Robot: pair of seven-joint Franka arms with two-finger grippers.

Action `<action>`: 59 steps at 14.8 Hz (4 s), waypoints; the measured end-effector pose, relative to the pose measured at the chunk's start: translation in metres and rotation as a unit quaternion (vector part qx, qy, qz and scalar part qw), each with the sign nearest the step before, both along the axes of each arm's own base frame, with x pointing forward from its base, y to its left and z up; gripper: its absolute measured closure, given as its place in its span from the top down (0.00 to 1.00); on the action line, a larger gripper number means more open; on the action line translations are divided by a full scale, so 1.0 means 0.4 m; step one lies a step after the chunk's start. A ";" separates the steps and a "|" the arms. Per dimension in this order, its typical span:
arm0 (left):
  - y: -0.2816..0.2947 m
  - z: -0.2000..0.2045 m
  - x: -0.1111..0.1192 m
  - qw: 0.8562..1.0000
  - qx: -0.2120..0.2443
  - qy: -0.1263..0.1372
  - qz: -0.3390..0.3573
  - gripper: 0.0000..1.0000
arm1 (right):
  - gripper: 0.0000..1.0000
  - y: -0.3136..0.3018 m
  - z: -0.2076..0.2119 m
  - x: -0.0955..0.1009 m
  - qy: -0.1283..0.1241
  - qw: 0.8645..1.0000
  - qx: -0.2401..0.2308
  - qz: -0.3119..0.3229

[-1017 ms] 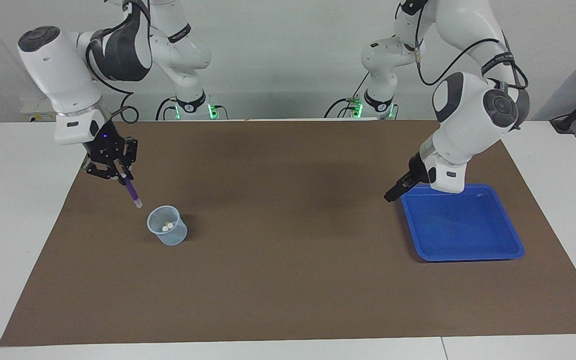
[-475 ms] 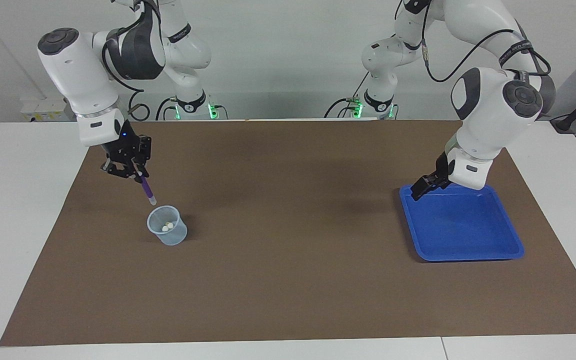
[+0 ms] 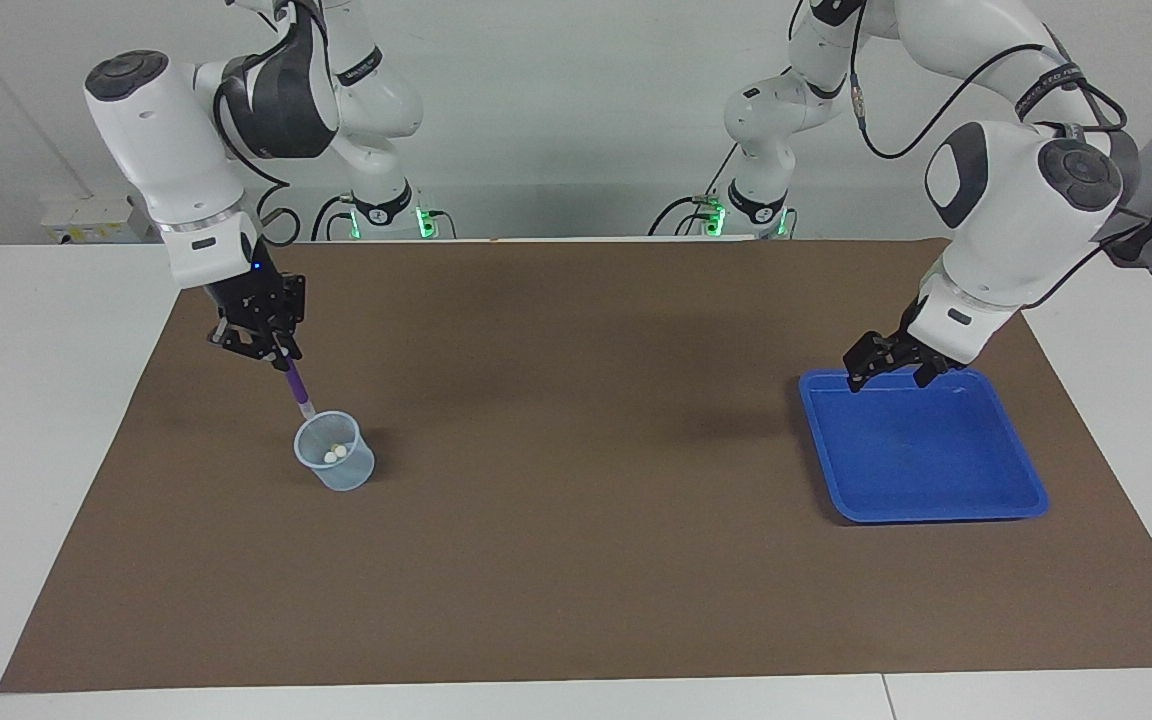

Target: Transfer and insert pens with both arms

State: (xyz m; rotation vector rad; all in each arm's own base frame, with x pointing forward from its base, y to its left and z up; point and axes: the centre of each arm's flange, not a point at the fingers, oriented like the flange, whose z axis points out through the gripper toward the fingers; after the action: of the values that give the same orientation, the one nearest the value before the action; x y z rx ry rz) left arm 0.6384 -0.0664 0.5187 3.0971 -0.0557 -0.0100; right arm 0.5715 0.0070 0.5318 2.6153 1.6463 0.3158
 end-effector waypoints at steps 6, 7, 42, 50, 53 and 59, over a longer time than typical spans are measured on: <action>-0.005 0.150 -0.084 0.998 0.032 -0.018 -0.050 1.00 | 0.18 -0.004 -0.017 0.024 -0.019 1.000 0.001 0.000; -0.004 0.185 -0.116 0.998 0.042 -0.016 -0.054 1.00 | 0.18 -0.005 -0.025 0.029 -0.020 1.000 0.002 0.000; 0.134 0.300 -0.247 0.994 0.082 0.014 -0.077 1.00 | 1.00 0.013 -0.031 0.012 0.036 0.996 0.018 -0.082; 0.171 0.308 -0.250 0.995 0.076 0.011 -0.066 1.00 | 1.00 0.025 0.175 -0.012 0.087 0.941 0.050 -0.323; 0.173 0.312 -0.251 0.995 0.075 0.009 -0.065 1.00 | 1.00 0.048 0.237 -0.022 0.124 0.904 0.048 -0.407; 0.158 0.316 -0.254 0.995 0.075 0.008 -0.071 1.00 | 1.00 0.038 0.247 -0.055 0.177 0.843 0.005 -0.508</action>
State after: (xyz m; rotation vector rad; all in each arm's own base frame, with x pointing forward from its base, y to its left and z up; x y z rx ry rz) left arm 0.5366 -0.0034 0.6450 3.2351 -0.2873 -0.0447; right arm 0.5496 0.0222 0.6306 3.1966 0.0698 -0.2213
